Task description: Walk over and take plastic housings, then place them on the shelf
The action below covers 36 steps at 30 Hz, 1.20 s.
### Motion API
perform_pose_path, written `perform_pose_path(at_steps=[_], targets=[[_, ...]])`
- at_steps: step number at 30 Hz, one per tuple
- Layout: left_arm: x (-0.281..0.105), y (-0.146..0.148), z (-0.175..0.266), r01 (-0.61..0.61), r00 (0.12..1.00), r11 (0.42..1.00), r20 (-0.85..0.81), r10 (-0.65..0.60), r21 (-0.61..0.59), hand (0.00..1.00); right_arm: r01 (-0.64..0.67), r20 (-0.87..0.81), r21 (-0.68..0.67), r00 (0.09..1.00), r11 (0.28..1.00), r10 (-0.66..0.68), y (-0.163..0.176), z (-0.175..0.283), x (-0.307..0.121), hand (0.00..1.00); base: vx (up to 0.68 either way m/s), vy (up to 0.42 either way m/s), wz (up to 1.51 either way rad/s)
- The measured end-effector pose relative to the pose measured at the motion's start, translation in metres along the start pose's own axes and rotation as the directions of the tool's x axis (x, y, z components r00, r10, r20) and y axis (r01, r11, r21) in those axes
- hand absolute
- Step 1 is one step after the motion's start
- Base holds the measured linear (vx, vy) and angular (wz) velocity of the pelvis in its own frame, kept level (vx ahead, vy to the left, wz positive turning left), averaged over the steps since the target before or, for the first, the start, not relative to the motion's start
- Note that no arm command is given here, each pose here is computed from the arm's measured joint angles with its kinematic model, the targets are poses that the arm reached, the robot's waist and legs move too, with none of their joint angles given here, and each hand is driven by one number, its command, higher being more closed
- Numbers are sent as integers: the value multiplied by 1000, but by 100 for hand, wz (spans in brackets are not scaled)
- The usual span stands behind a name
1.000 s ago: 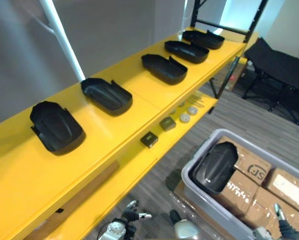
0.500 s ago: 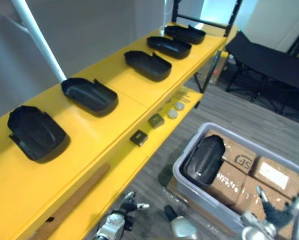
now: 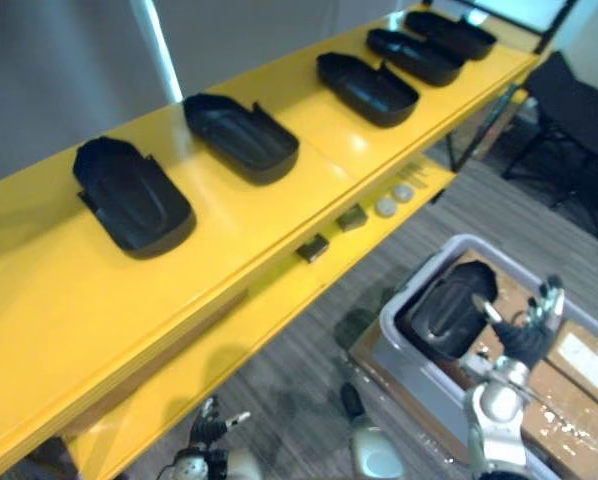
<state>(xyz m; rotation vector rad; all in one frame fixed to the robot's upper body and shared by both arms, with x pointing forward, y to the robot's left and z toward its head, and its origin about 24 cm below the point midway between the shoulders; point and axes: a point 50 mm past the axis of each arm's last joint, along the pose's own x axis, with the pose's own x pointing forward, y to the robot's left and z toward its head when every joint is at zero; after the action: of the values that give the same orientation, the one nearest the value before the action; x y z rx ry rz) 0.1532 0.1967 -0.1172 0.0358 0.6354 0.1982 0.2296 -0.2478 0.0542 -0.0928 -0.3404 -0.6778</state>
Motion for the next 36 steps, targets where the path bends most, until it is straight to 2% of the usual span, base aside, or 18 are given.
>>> perform_pose_path(at_steps=[3, 5, 7, 9, 13, 16, 19, 22, 24, 28, 32, 33, 36], targets=[[5, -8, 17, 49, 995, 996, 84, -55, 76, 0, 52, -34, -16, 998, 998, -53, -6, -5, -3, 0, -58, 99, 11], [6, -10, 23, 69, 991, 993, 107, -79, 92, 0, 93, -100, -20, 991, 995, -95, -19, -14, -18, 0, -90, 143, -35], [7, -12, 30, 86, 986, 983, 129, -108, 165, 0, 85, -140, -28, 986, 996, -88, -35, -14, -45, 0, -139, 179, -70], [8, -14, 32, 90, 985, 980, 129, -114, 180, 0, 29, -105, -44, 994, 999, -34, -37, -6, -48, 0, -188, 173, -109], [11, -2, 39, 53, 987, 980, 140, -81, 193, 0, -43, 46, -31, 998, 999, 44, -30, 18, -22, 0, -158, 122, -77], [1, 15, 19, 9, 997, 990, 71, -20, 144, 0, -70, 144, -1, 987, 998, 70, -16, 36, 1, 0, -69, 6, -79], [-15, 35, -10, -52, 998, 990, -25, 56, 129, 0, -79, 152, 0, 985, 997, 78, -7, 41, 13, 0, -77, -82, -81], [-29, 37, -36, -70, 989, 992, -120, 82, 106, 0, -84, 158, -21, 984, 996, 86, -4, 46, 25, 0, -89, -85, -67], [-29, 40, -37, -98, 987, 992, -119, 107, 81, 0, -86, 152, -26, 984, 996, 89, -3, 46, 27, 0, -105, -81, -64], [-28, 48, -31, -172, 982, 985, -85, 169, -29, 0, -81, 104, -38, 991, 996, 84, 1, 39, 34, 0, -93, -128, -58], [-28, 38, -31, -198, 979, 968, -73, 189, -153, 0, -63, 5, -44, 998, 997, 63, 0, 25, 34, 0, -133, -91, -41], [-31, 33, -35, -204, 978, 960, -87, 191, -193, 0, -34, -23, -13, 999, 999, 34, -1, 24, 36, 0, -135, -64, -55], [-33, 33, -37, -224, 974, 953, -86, 210, -205, 0, 95, -109, 57, 990, 994, -89, -10, 14, 52, 0, -145, -39, -17]])
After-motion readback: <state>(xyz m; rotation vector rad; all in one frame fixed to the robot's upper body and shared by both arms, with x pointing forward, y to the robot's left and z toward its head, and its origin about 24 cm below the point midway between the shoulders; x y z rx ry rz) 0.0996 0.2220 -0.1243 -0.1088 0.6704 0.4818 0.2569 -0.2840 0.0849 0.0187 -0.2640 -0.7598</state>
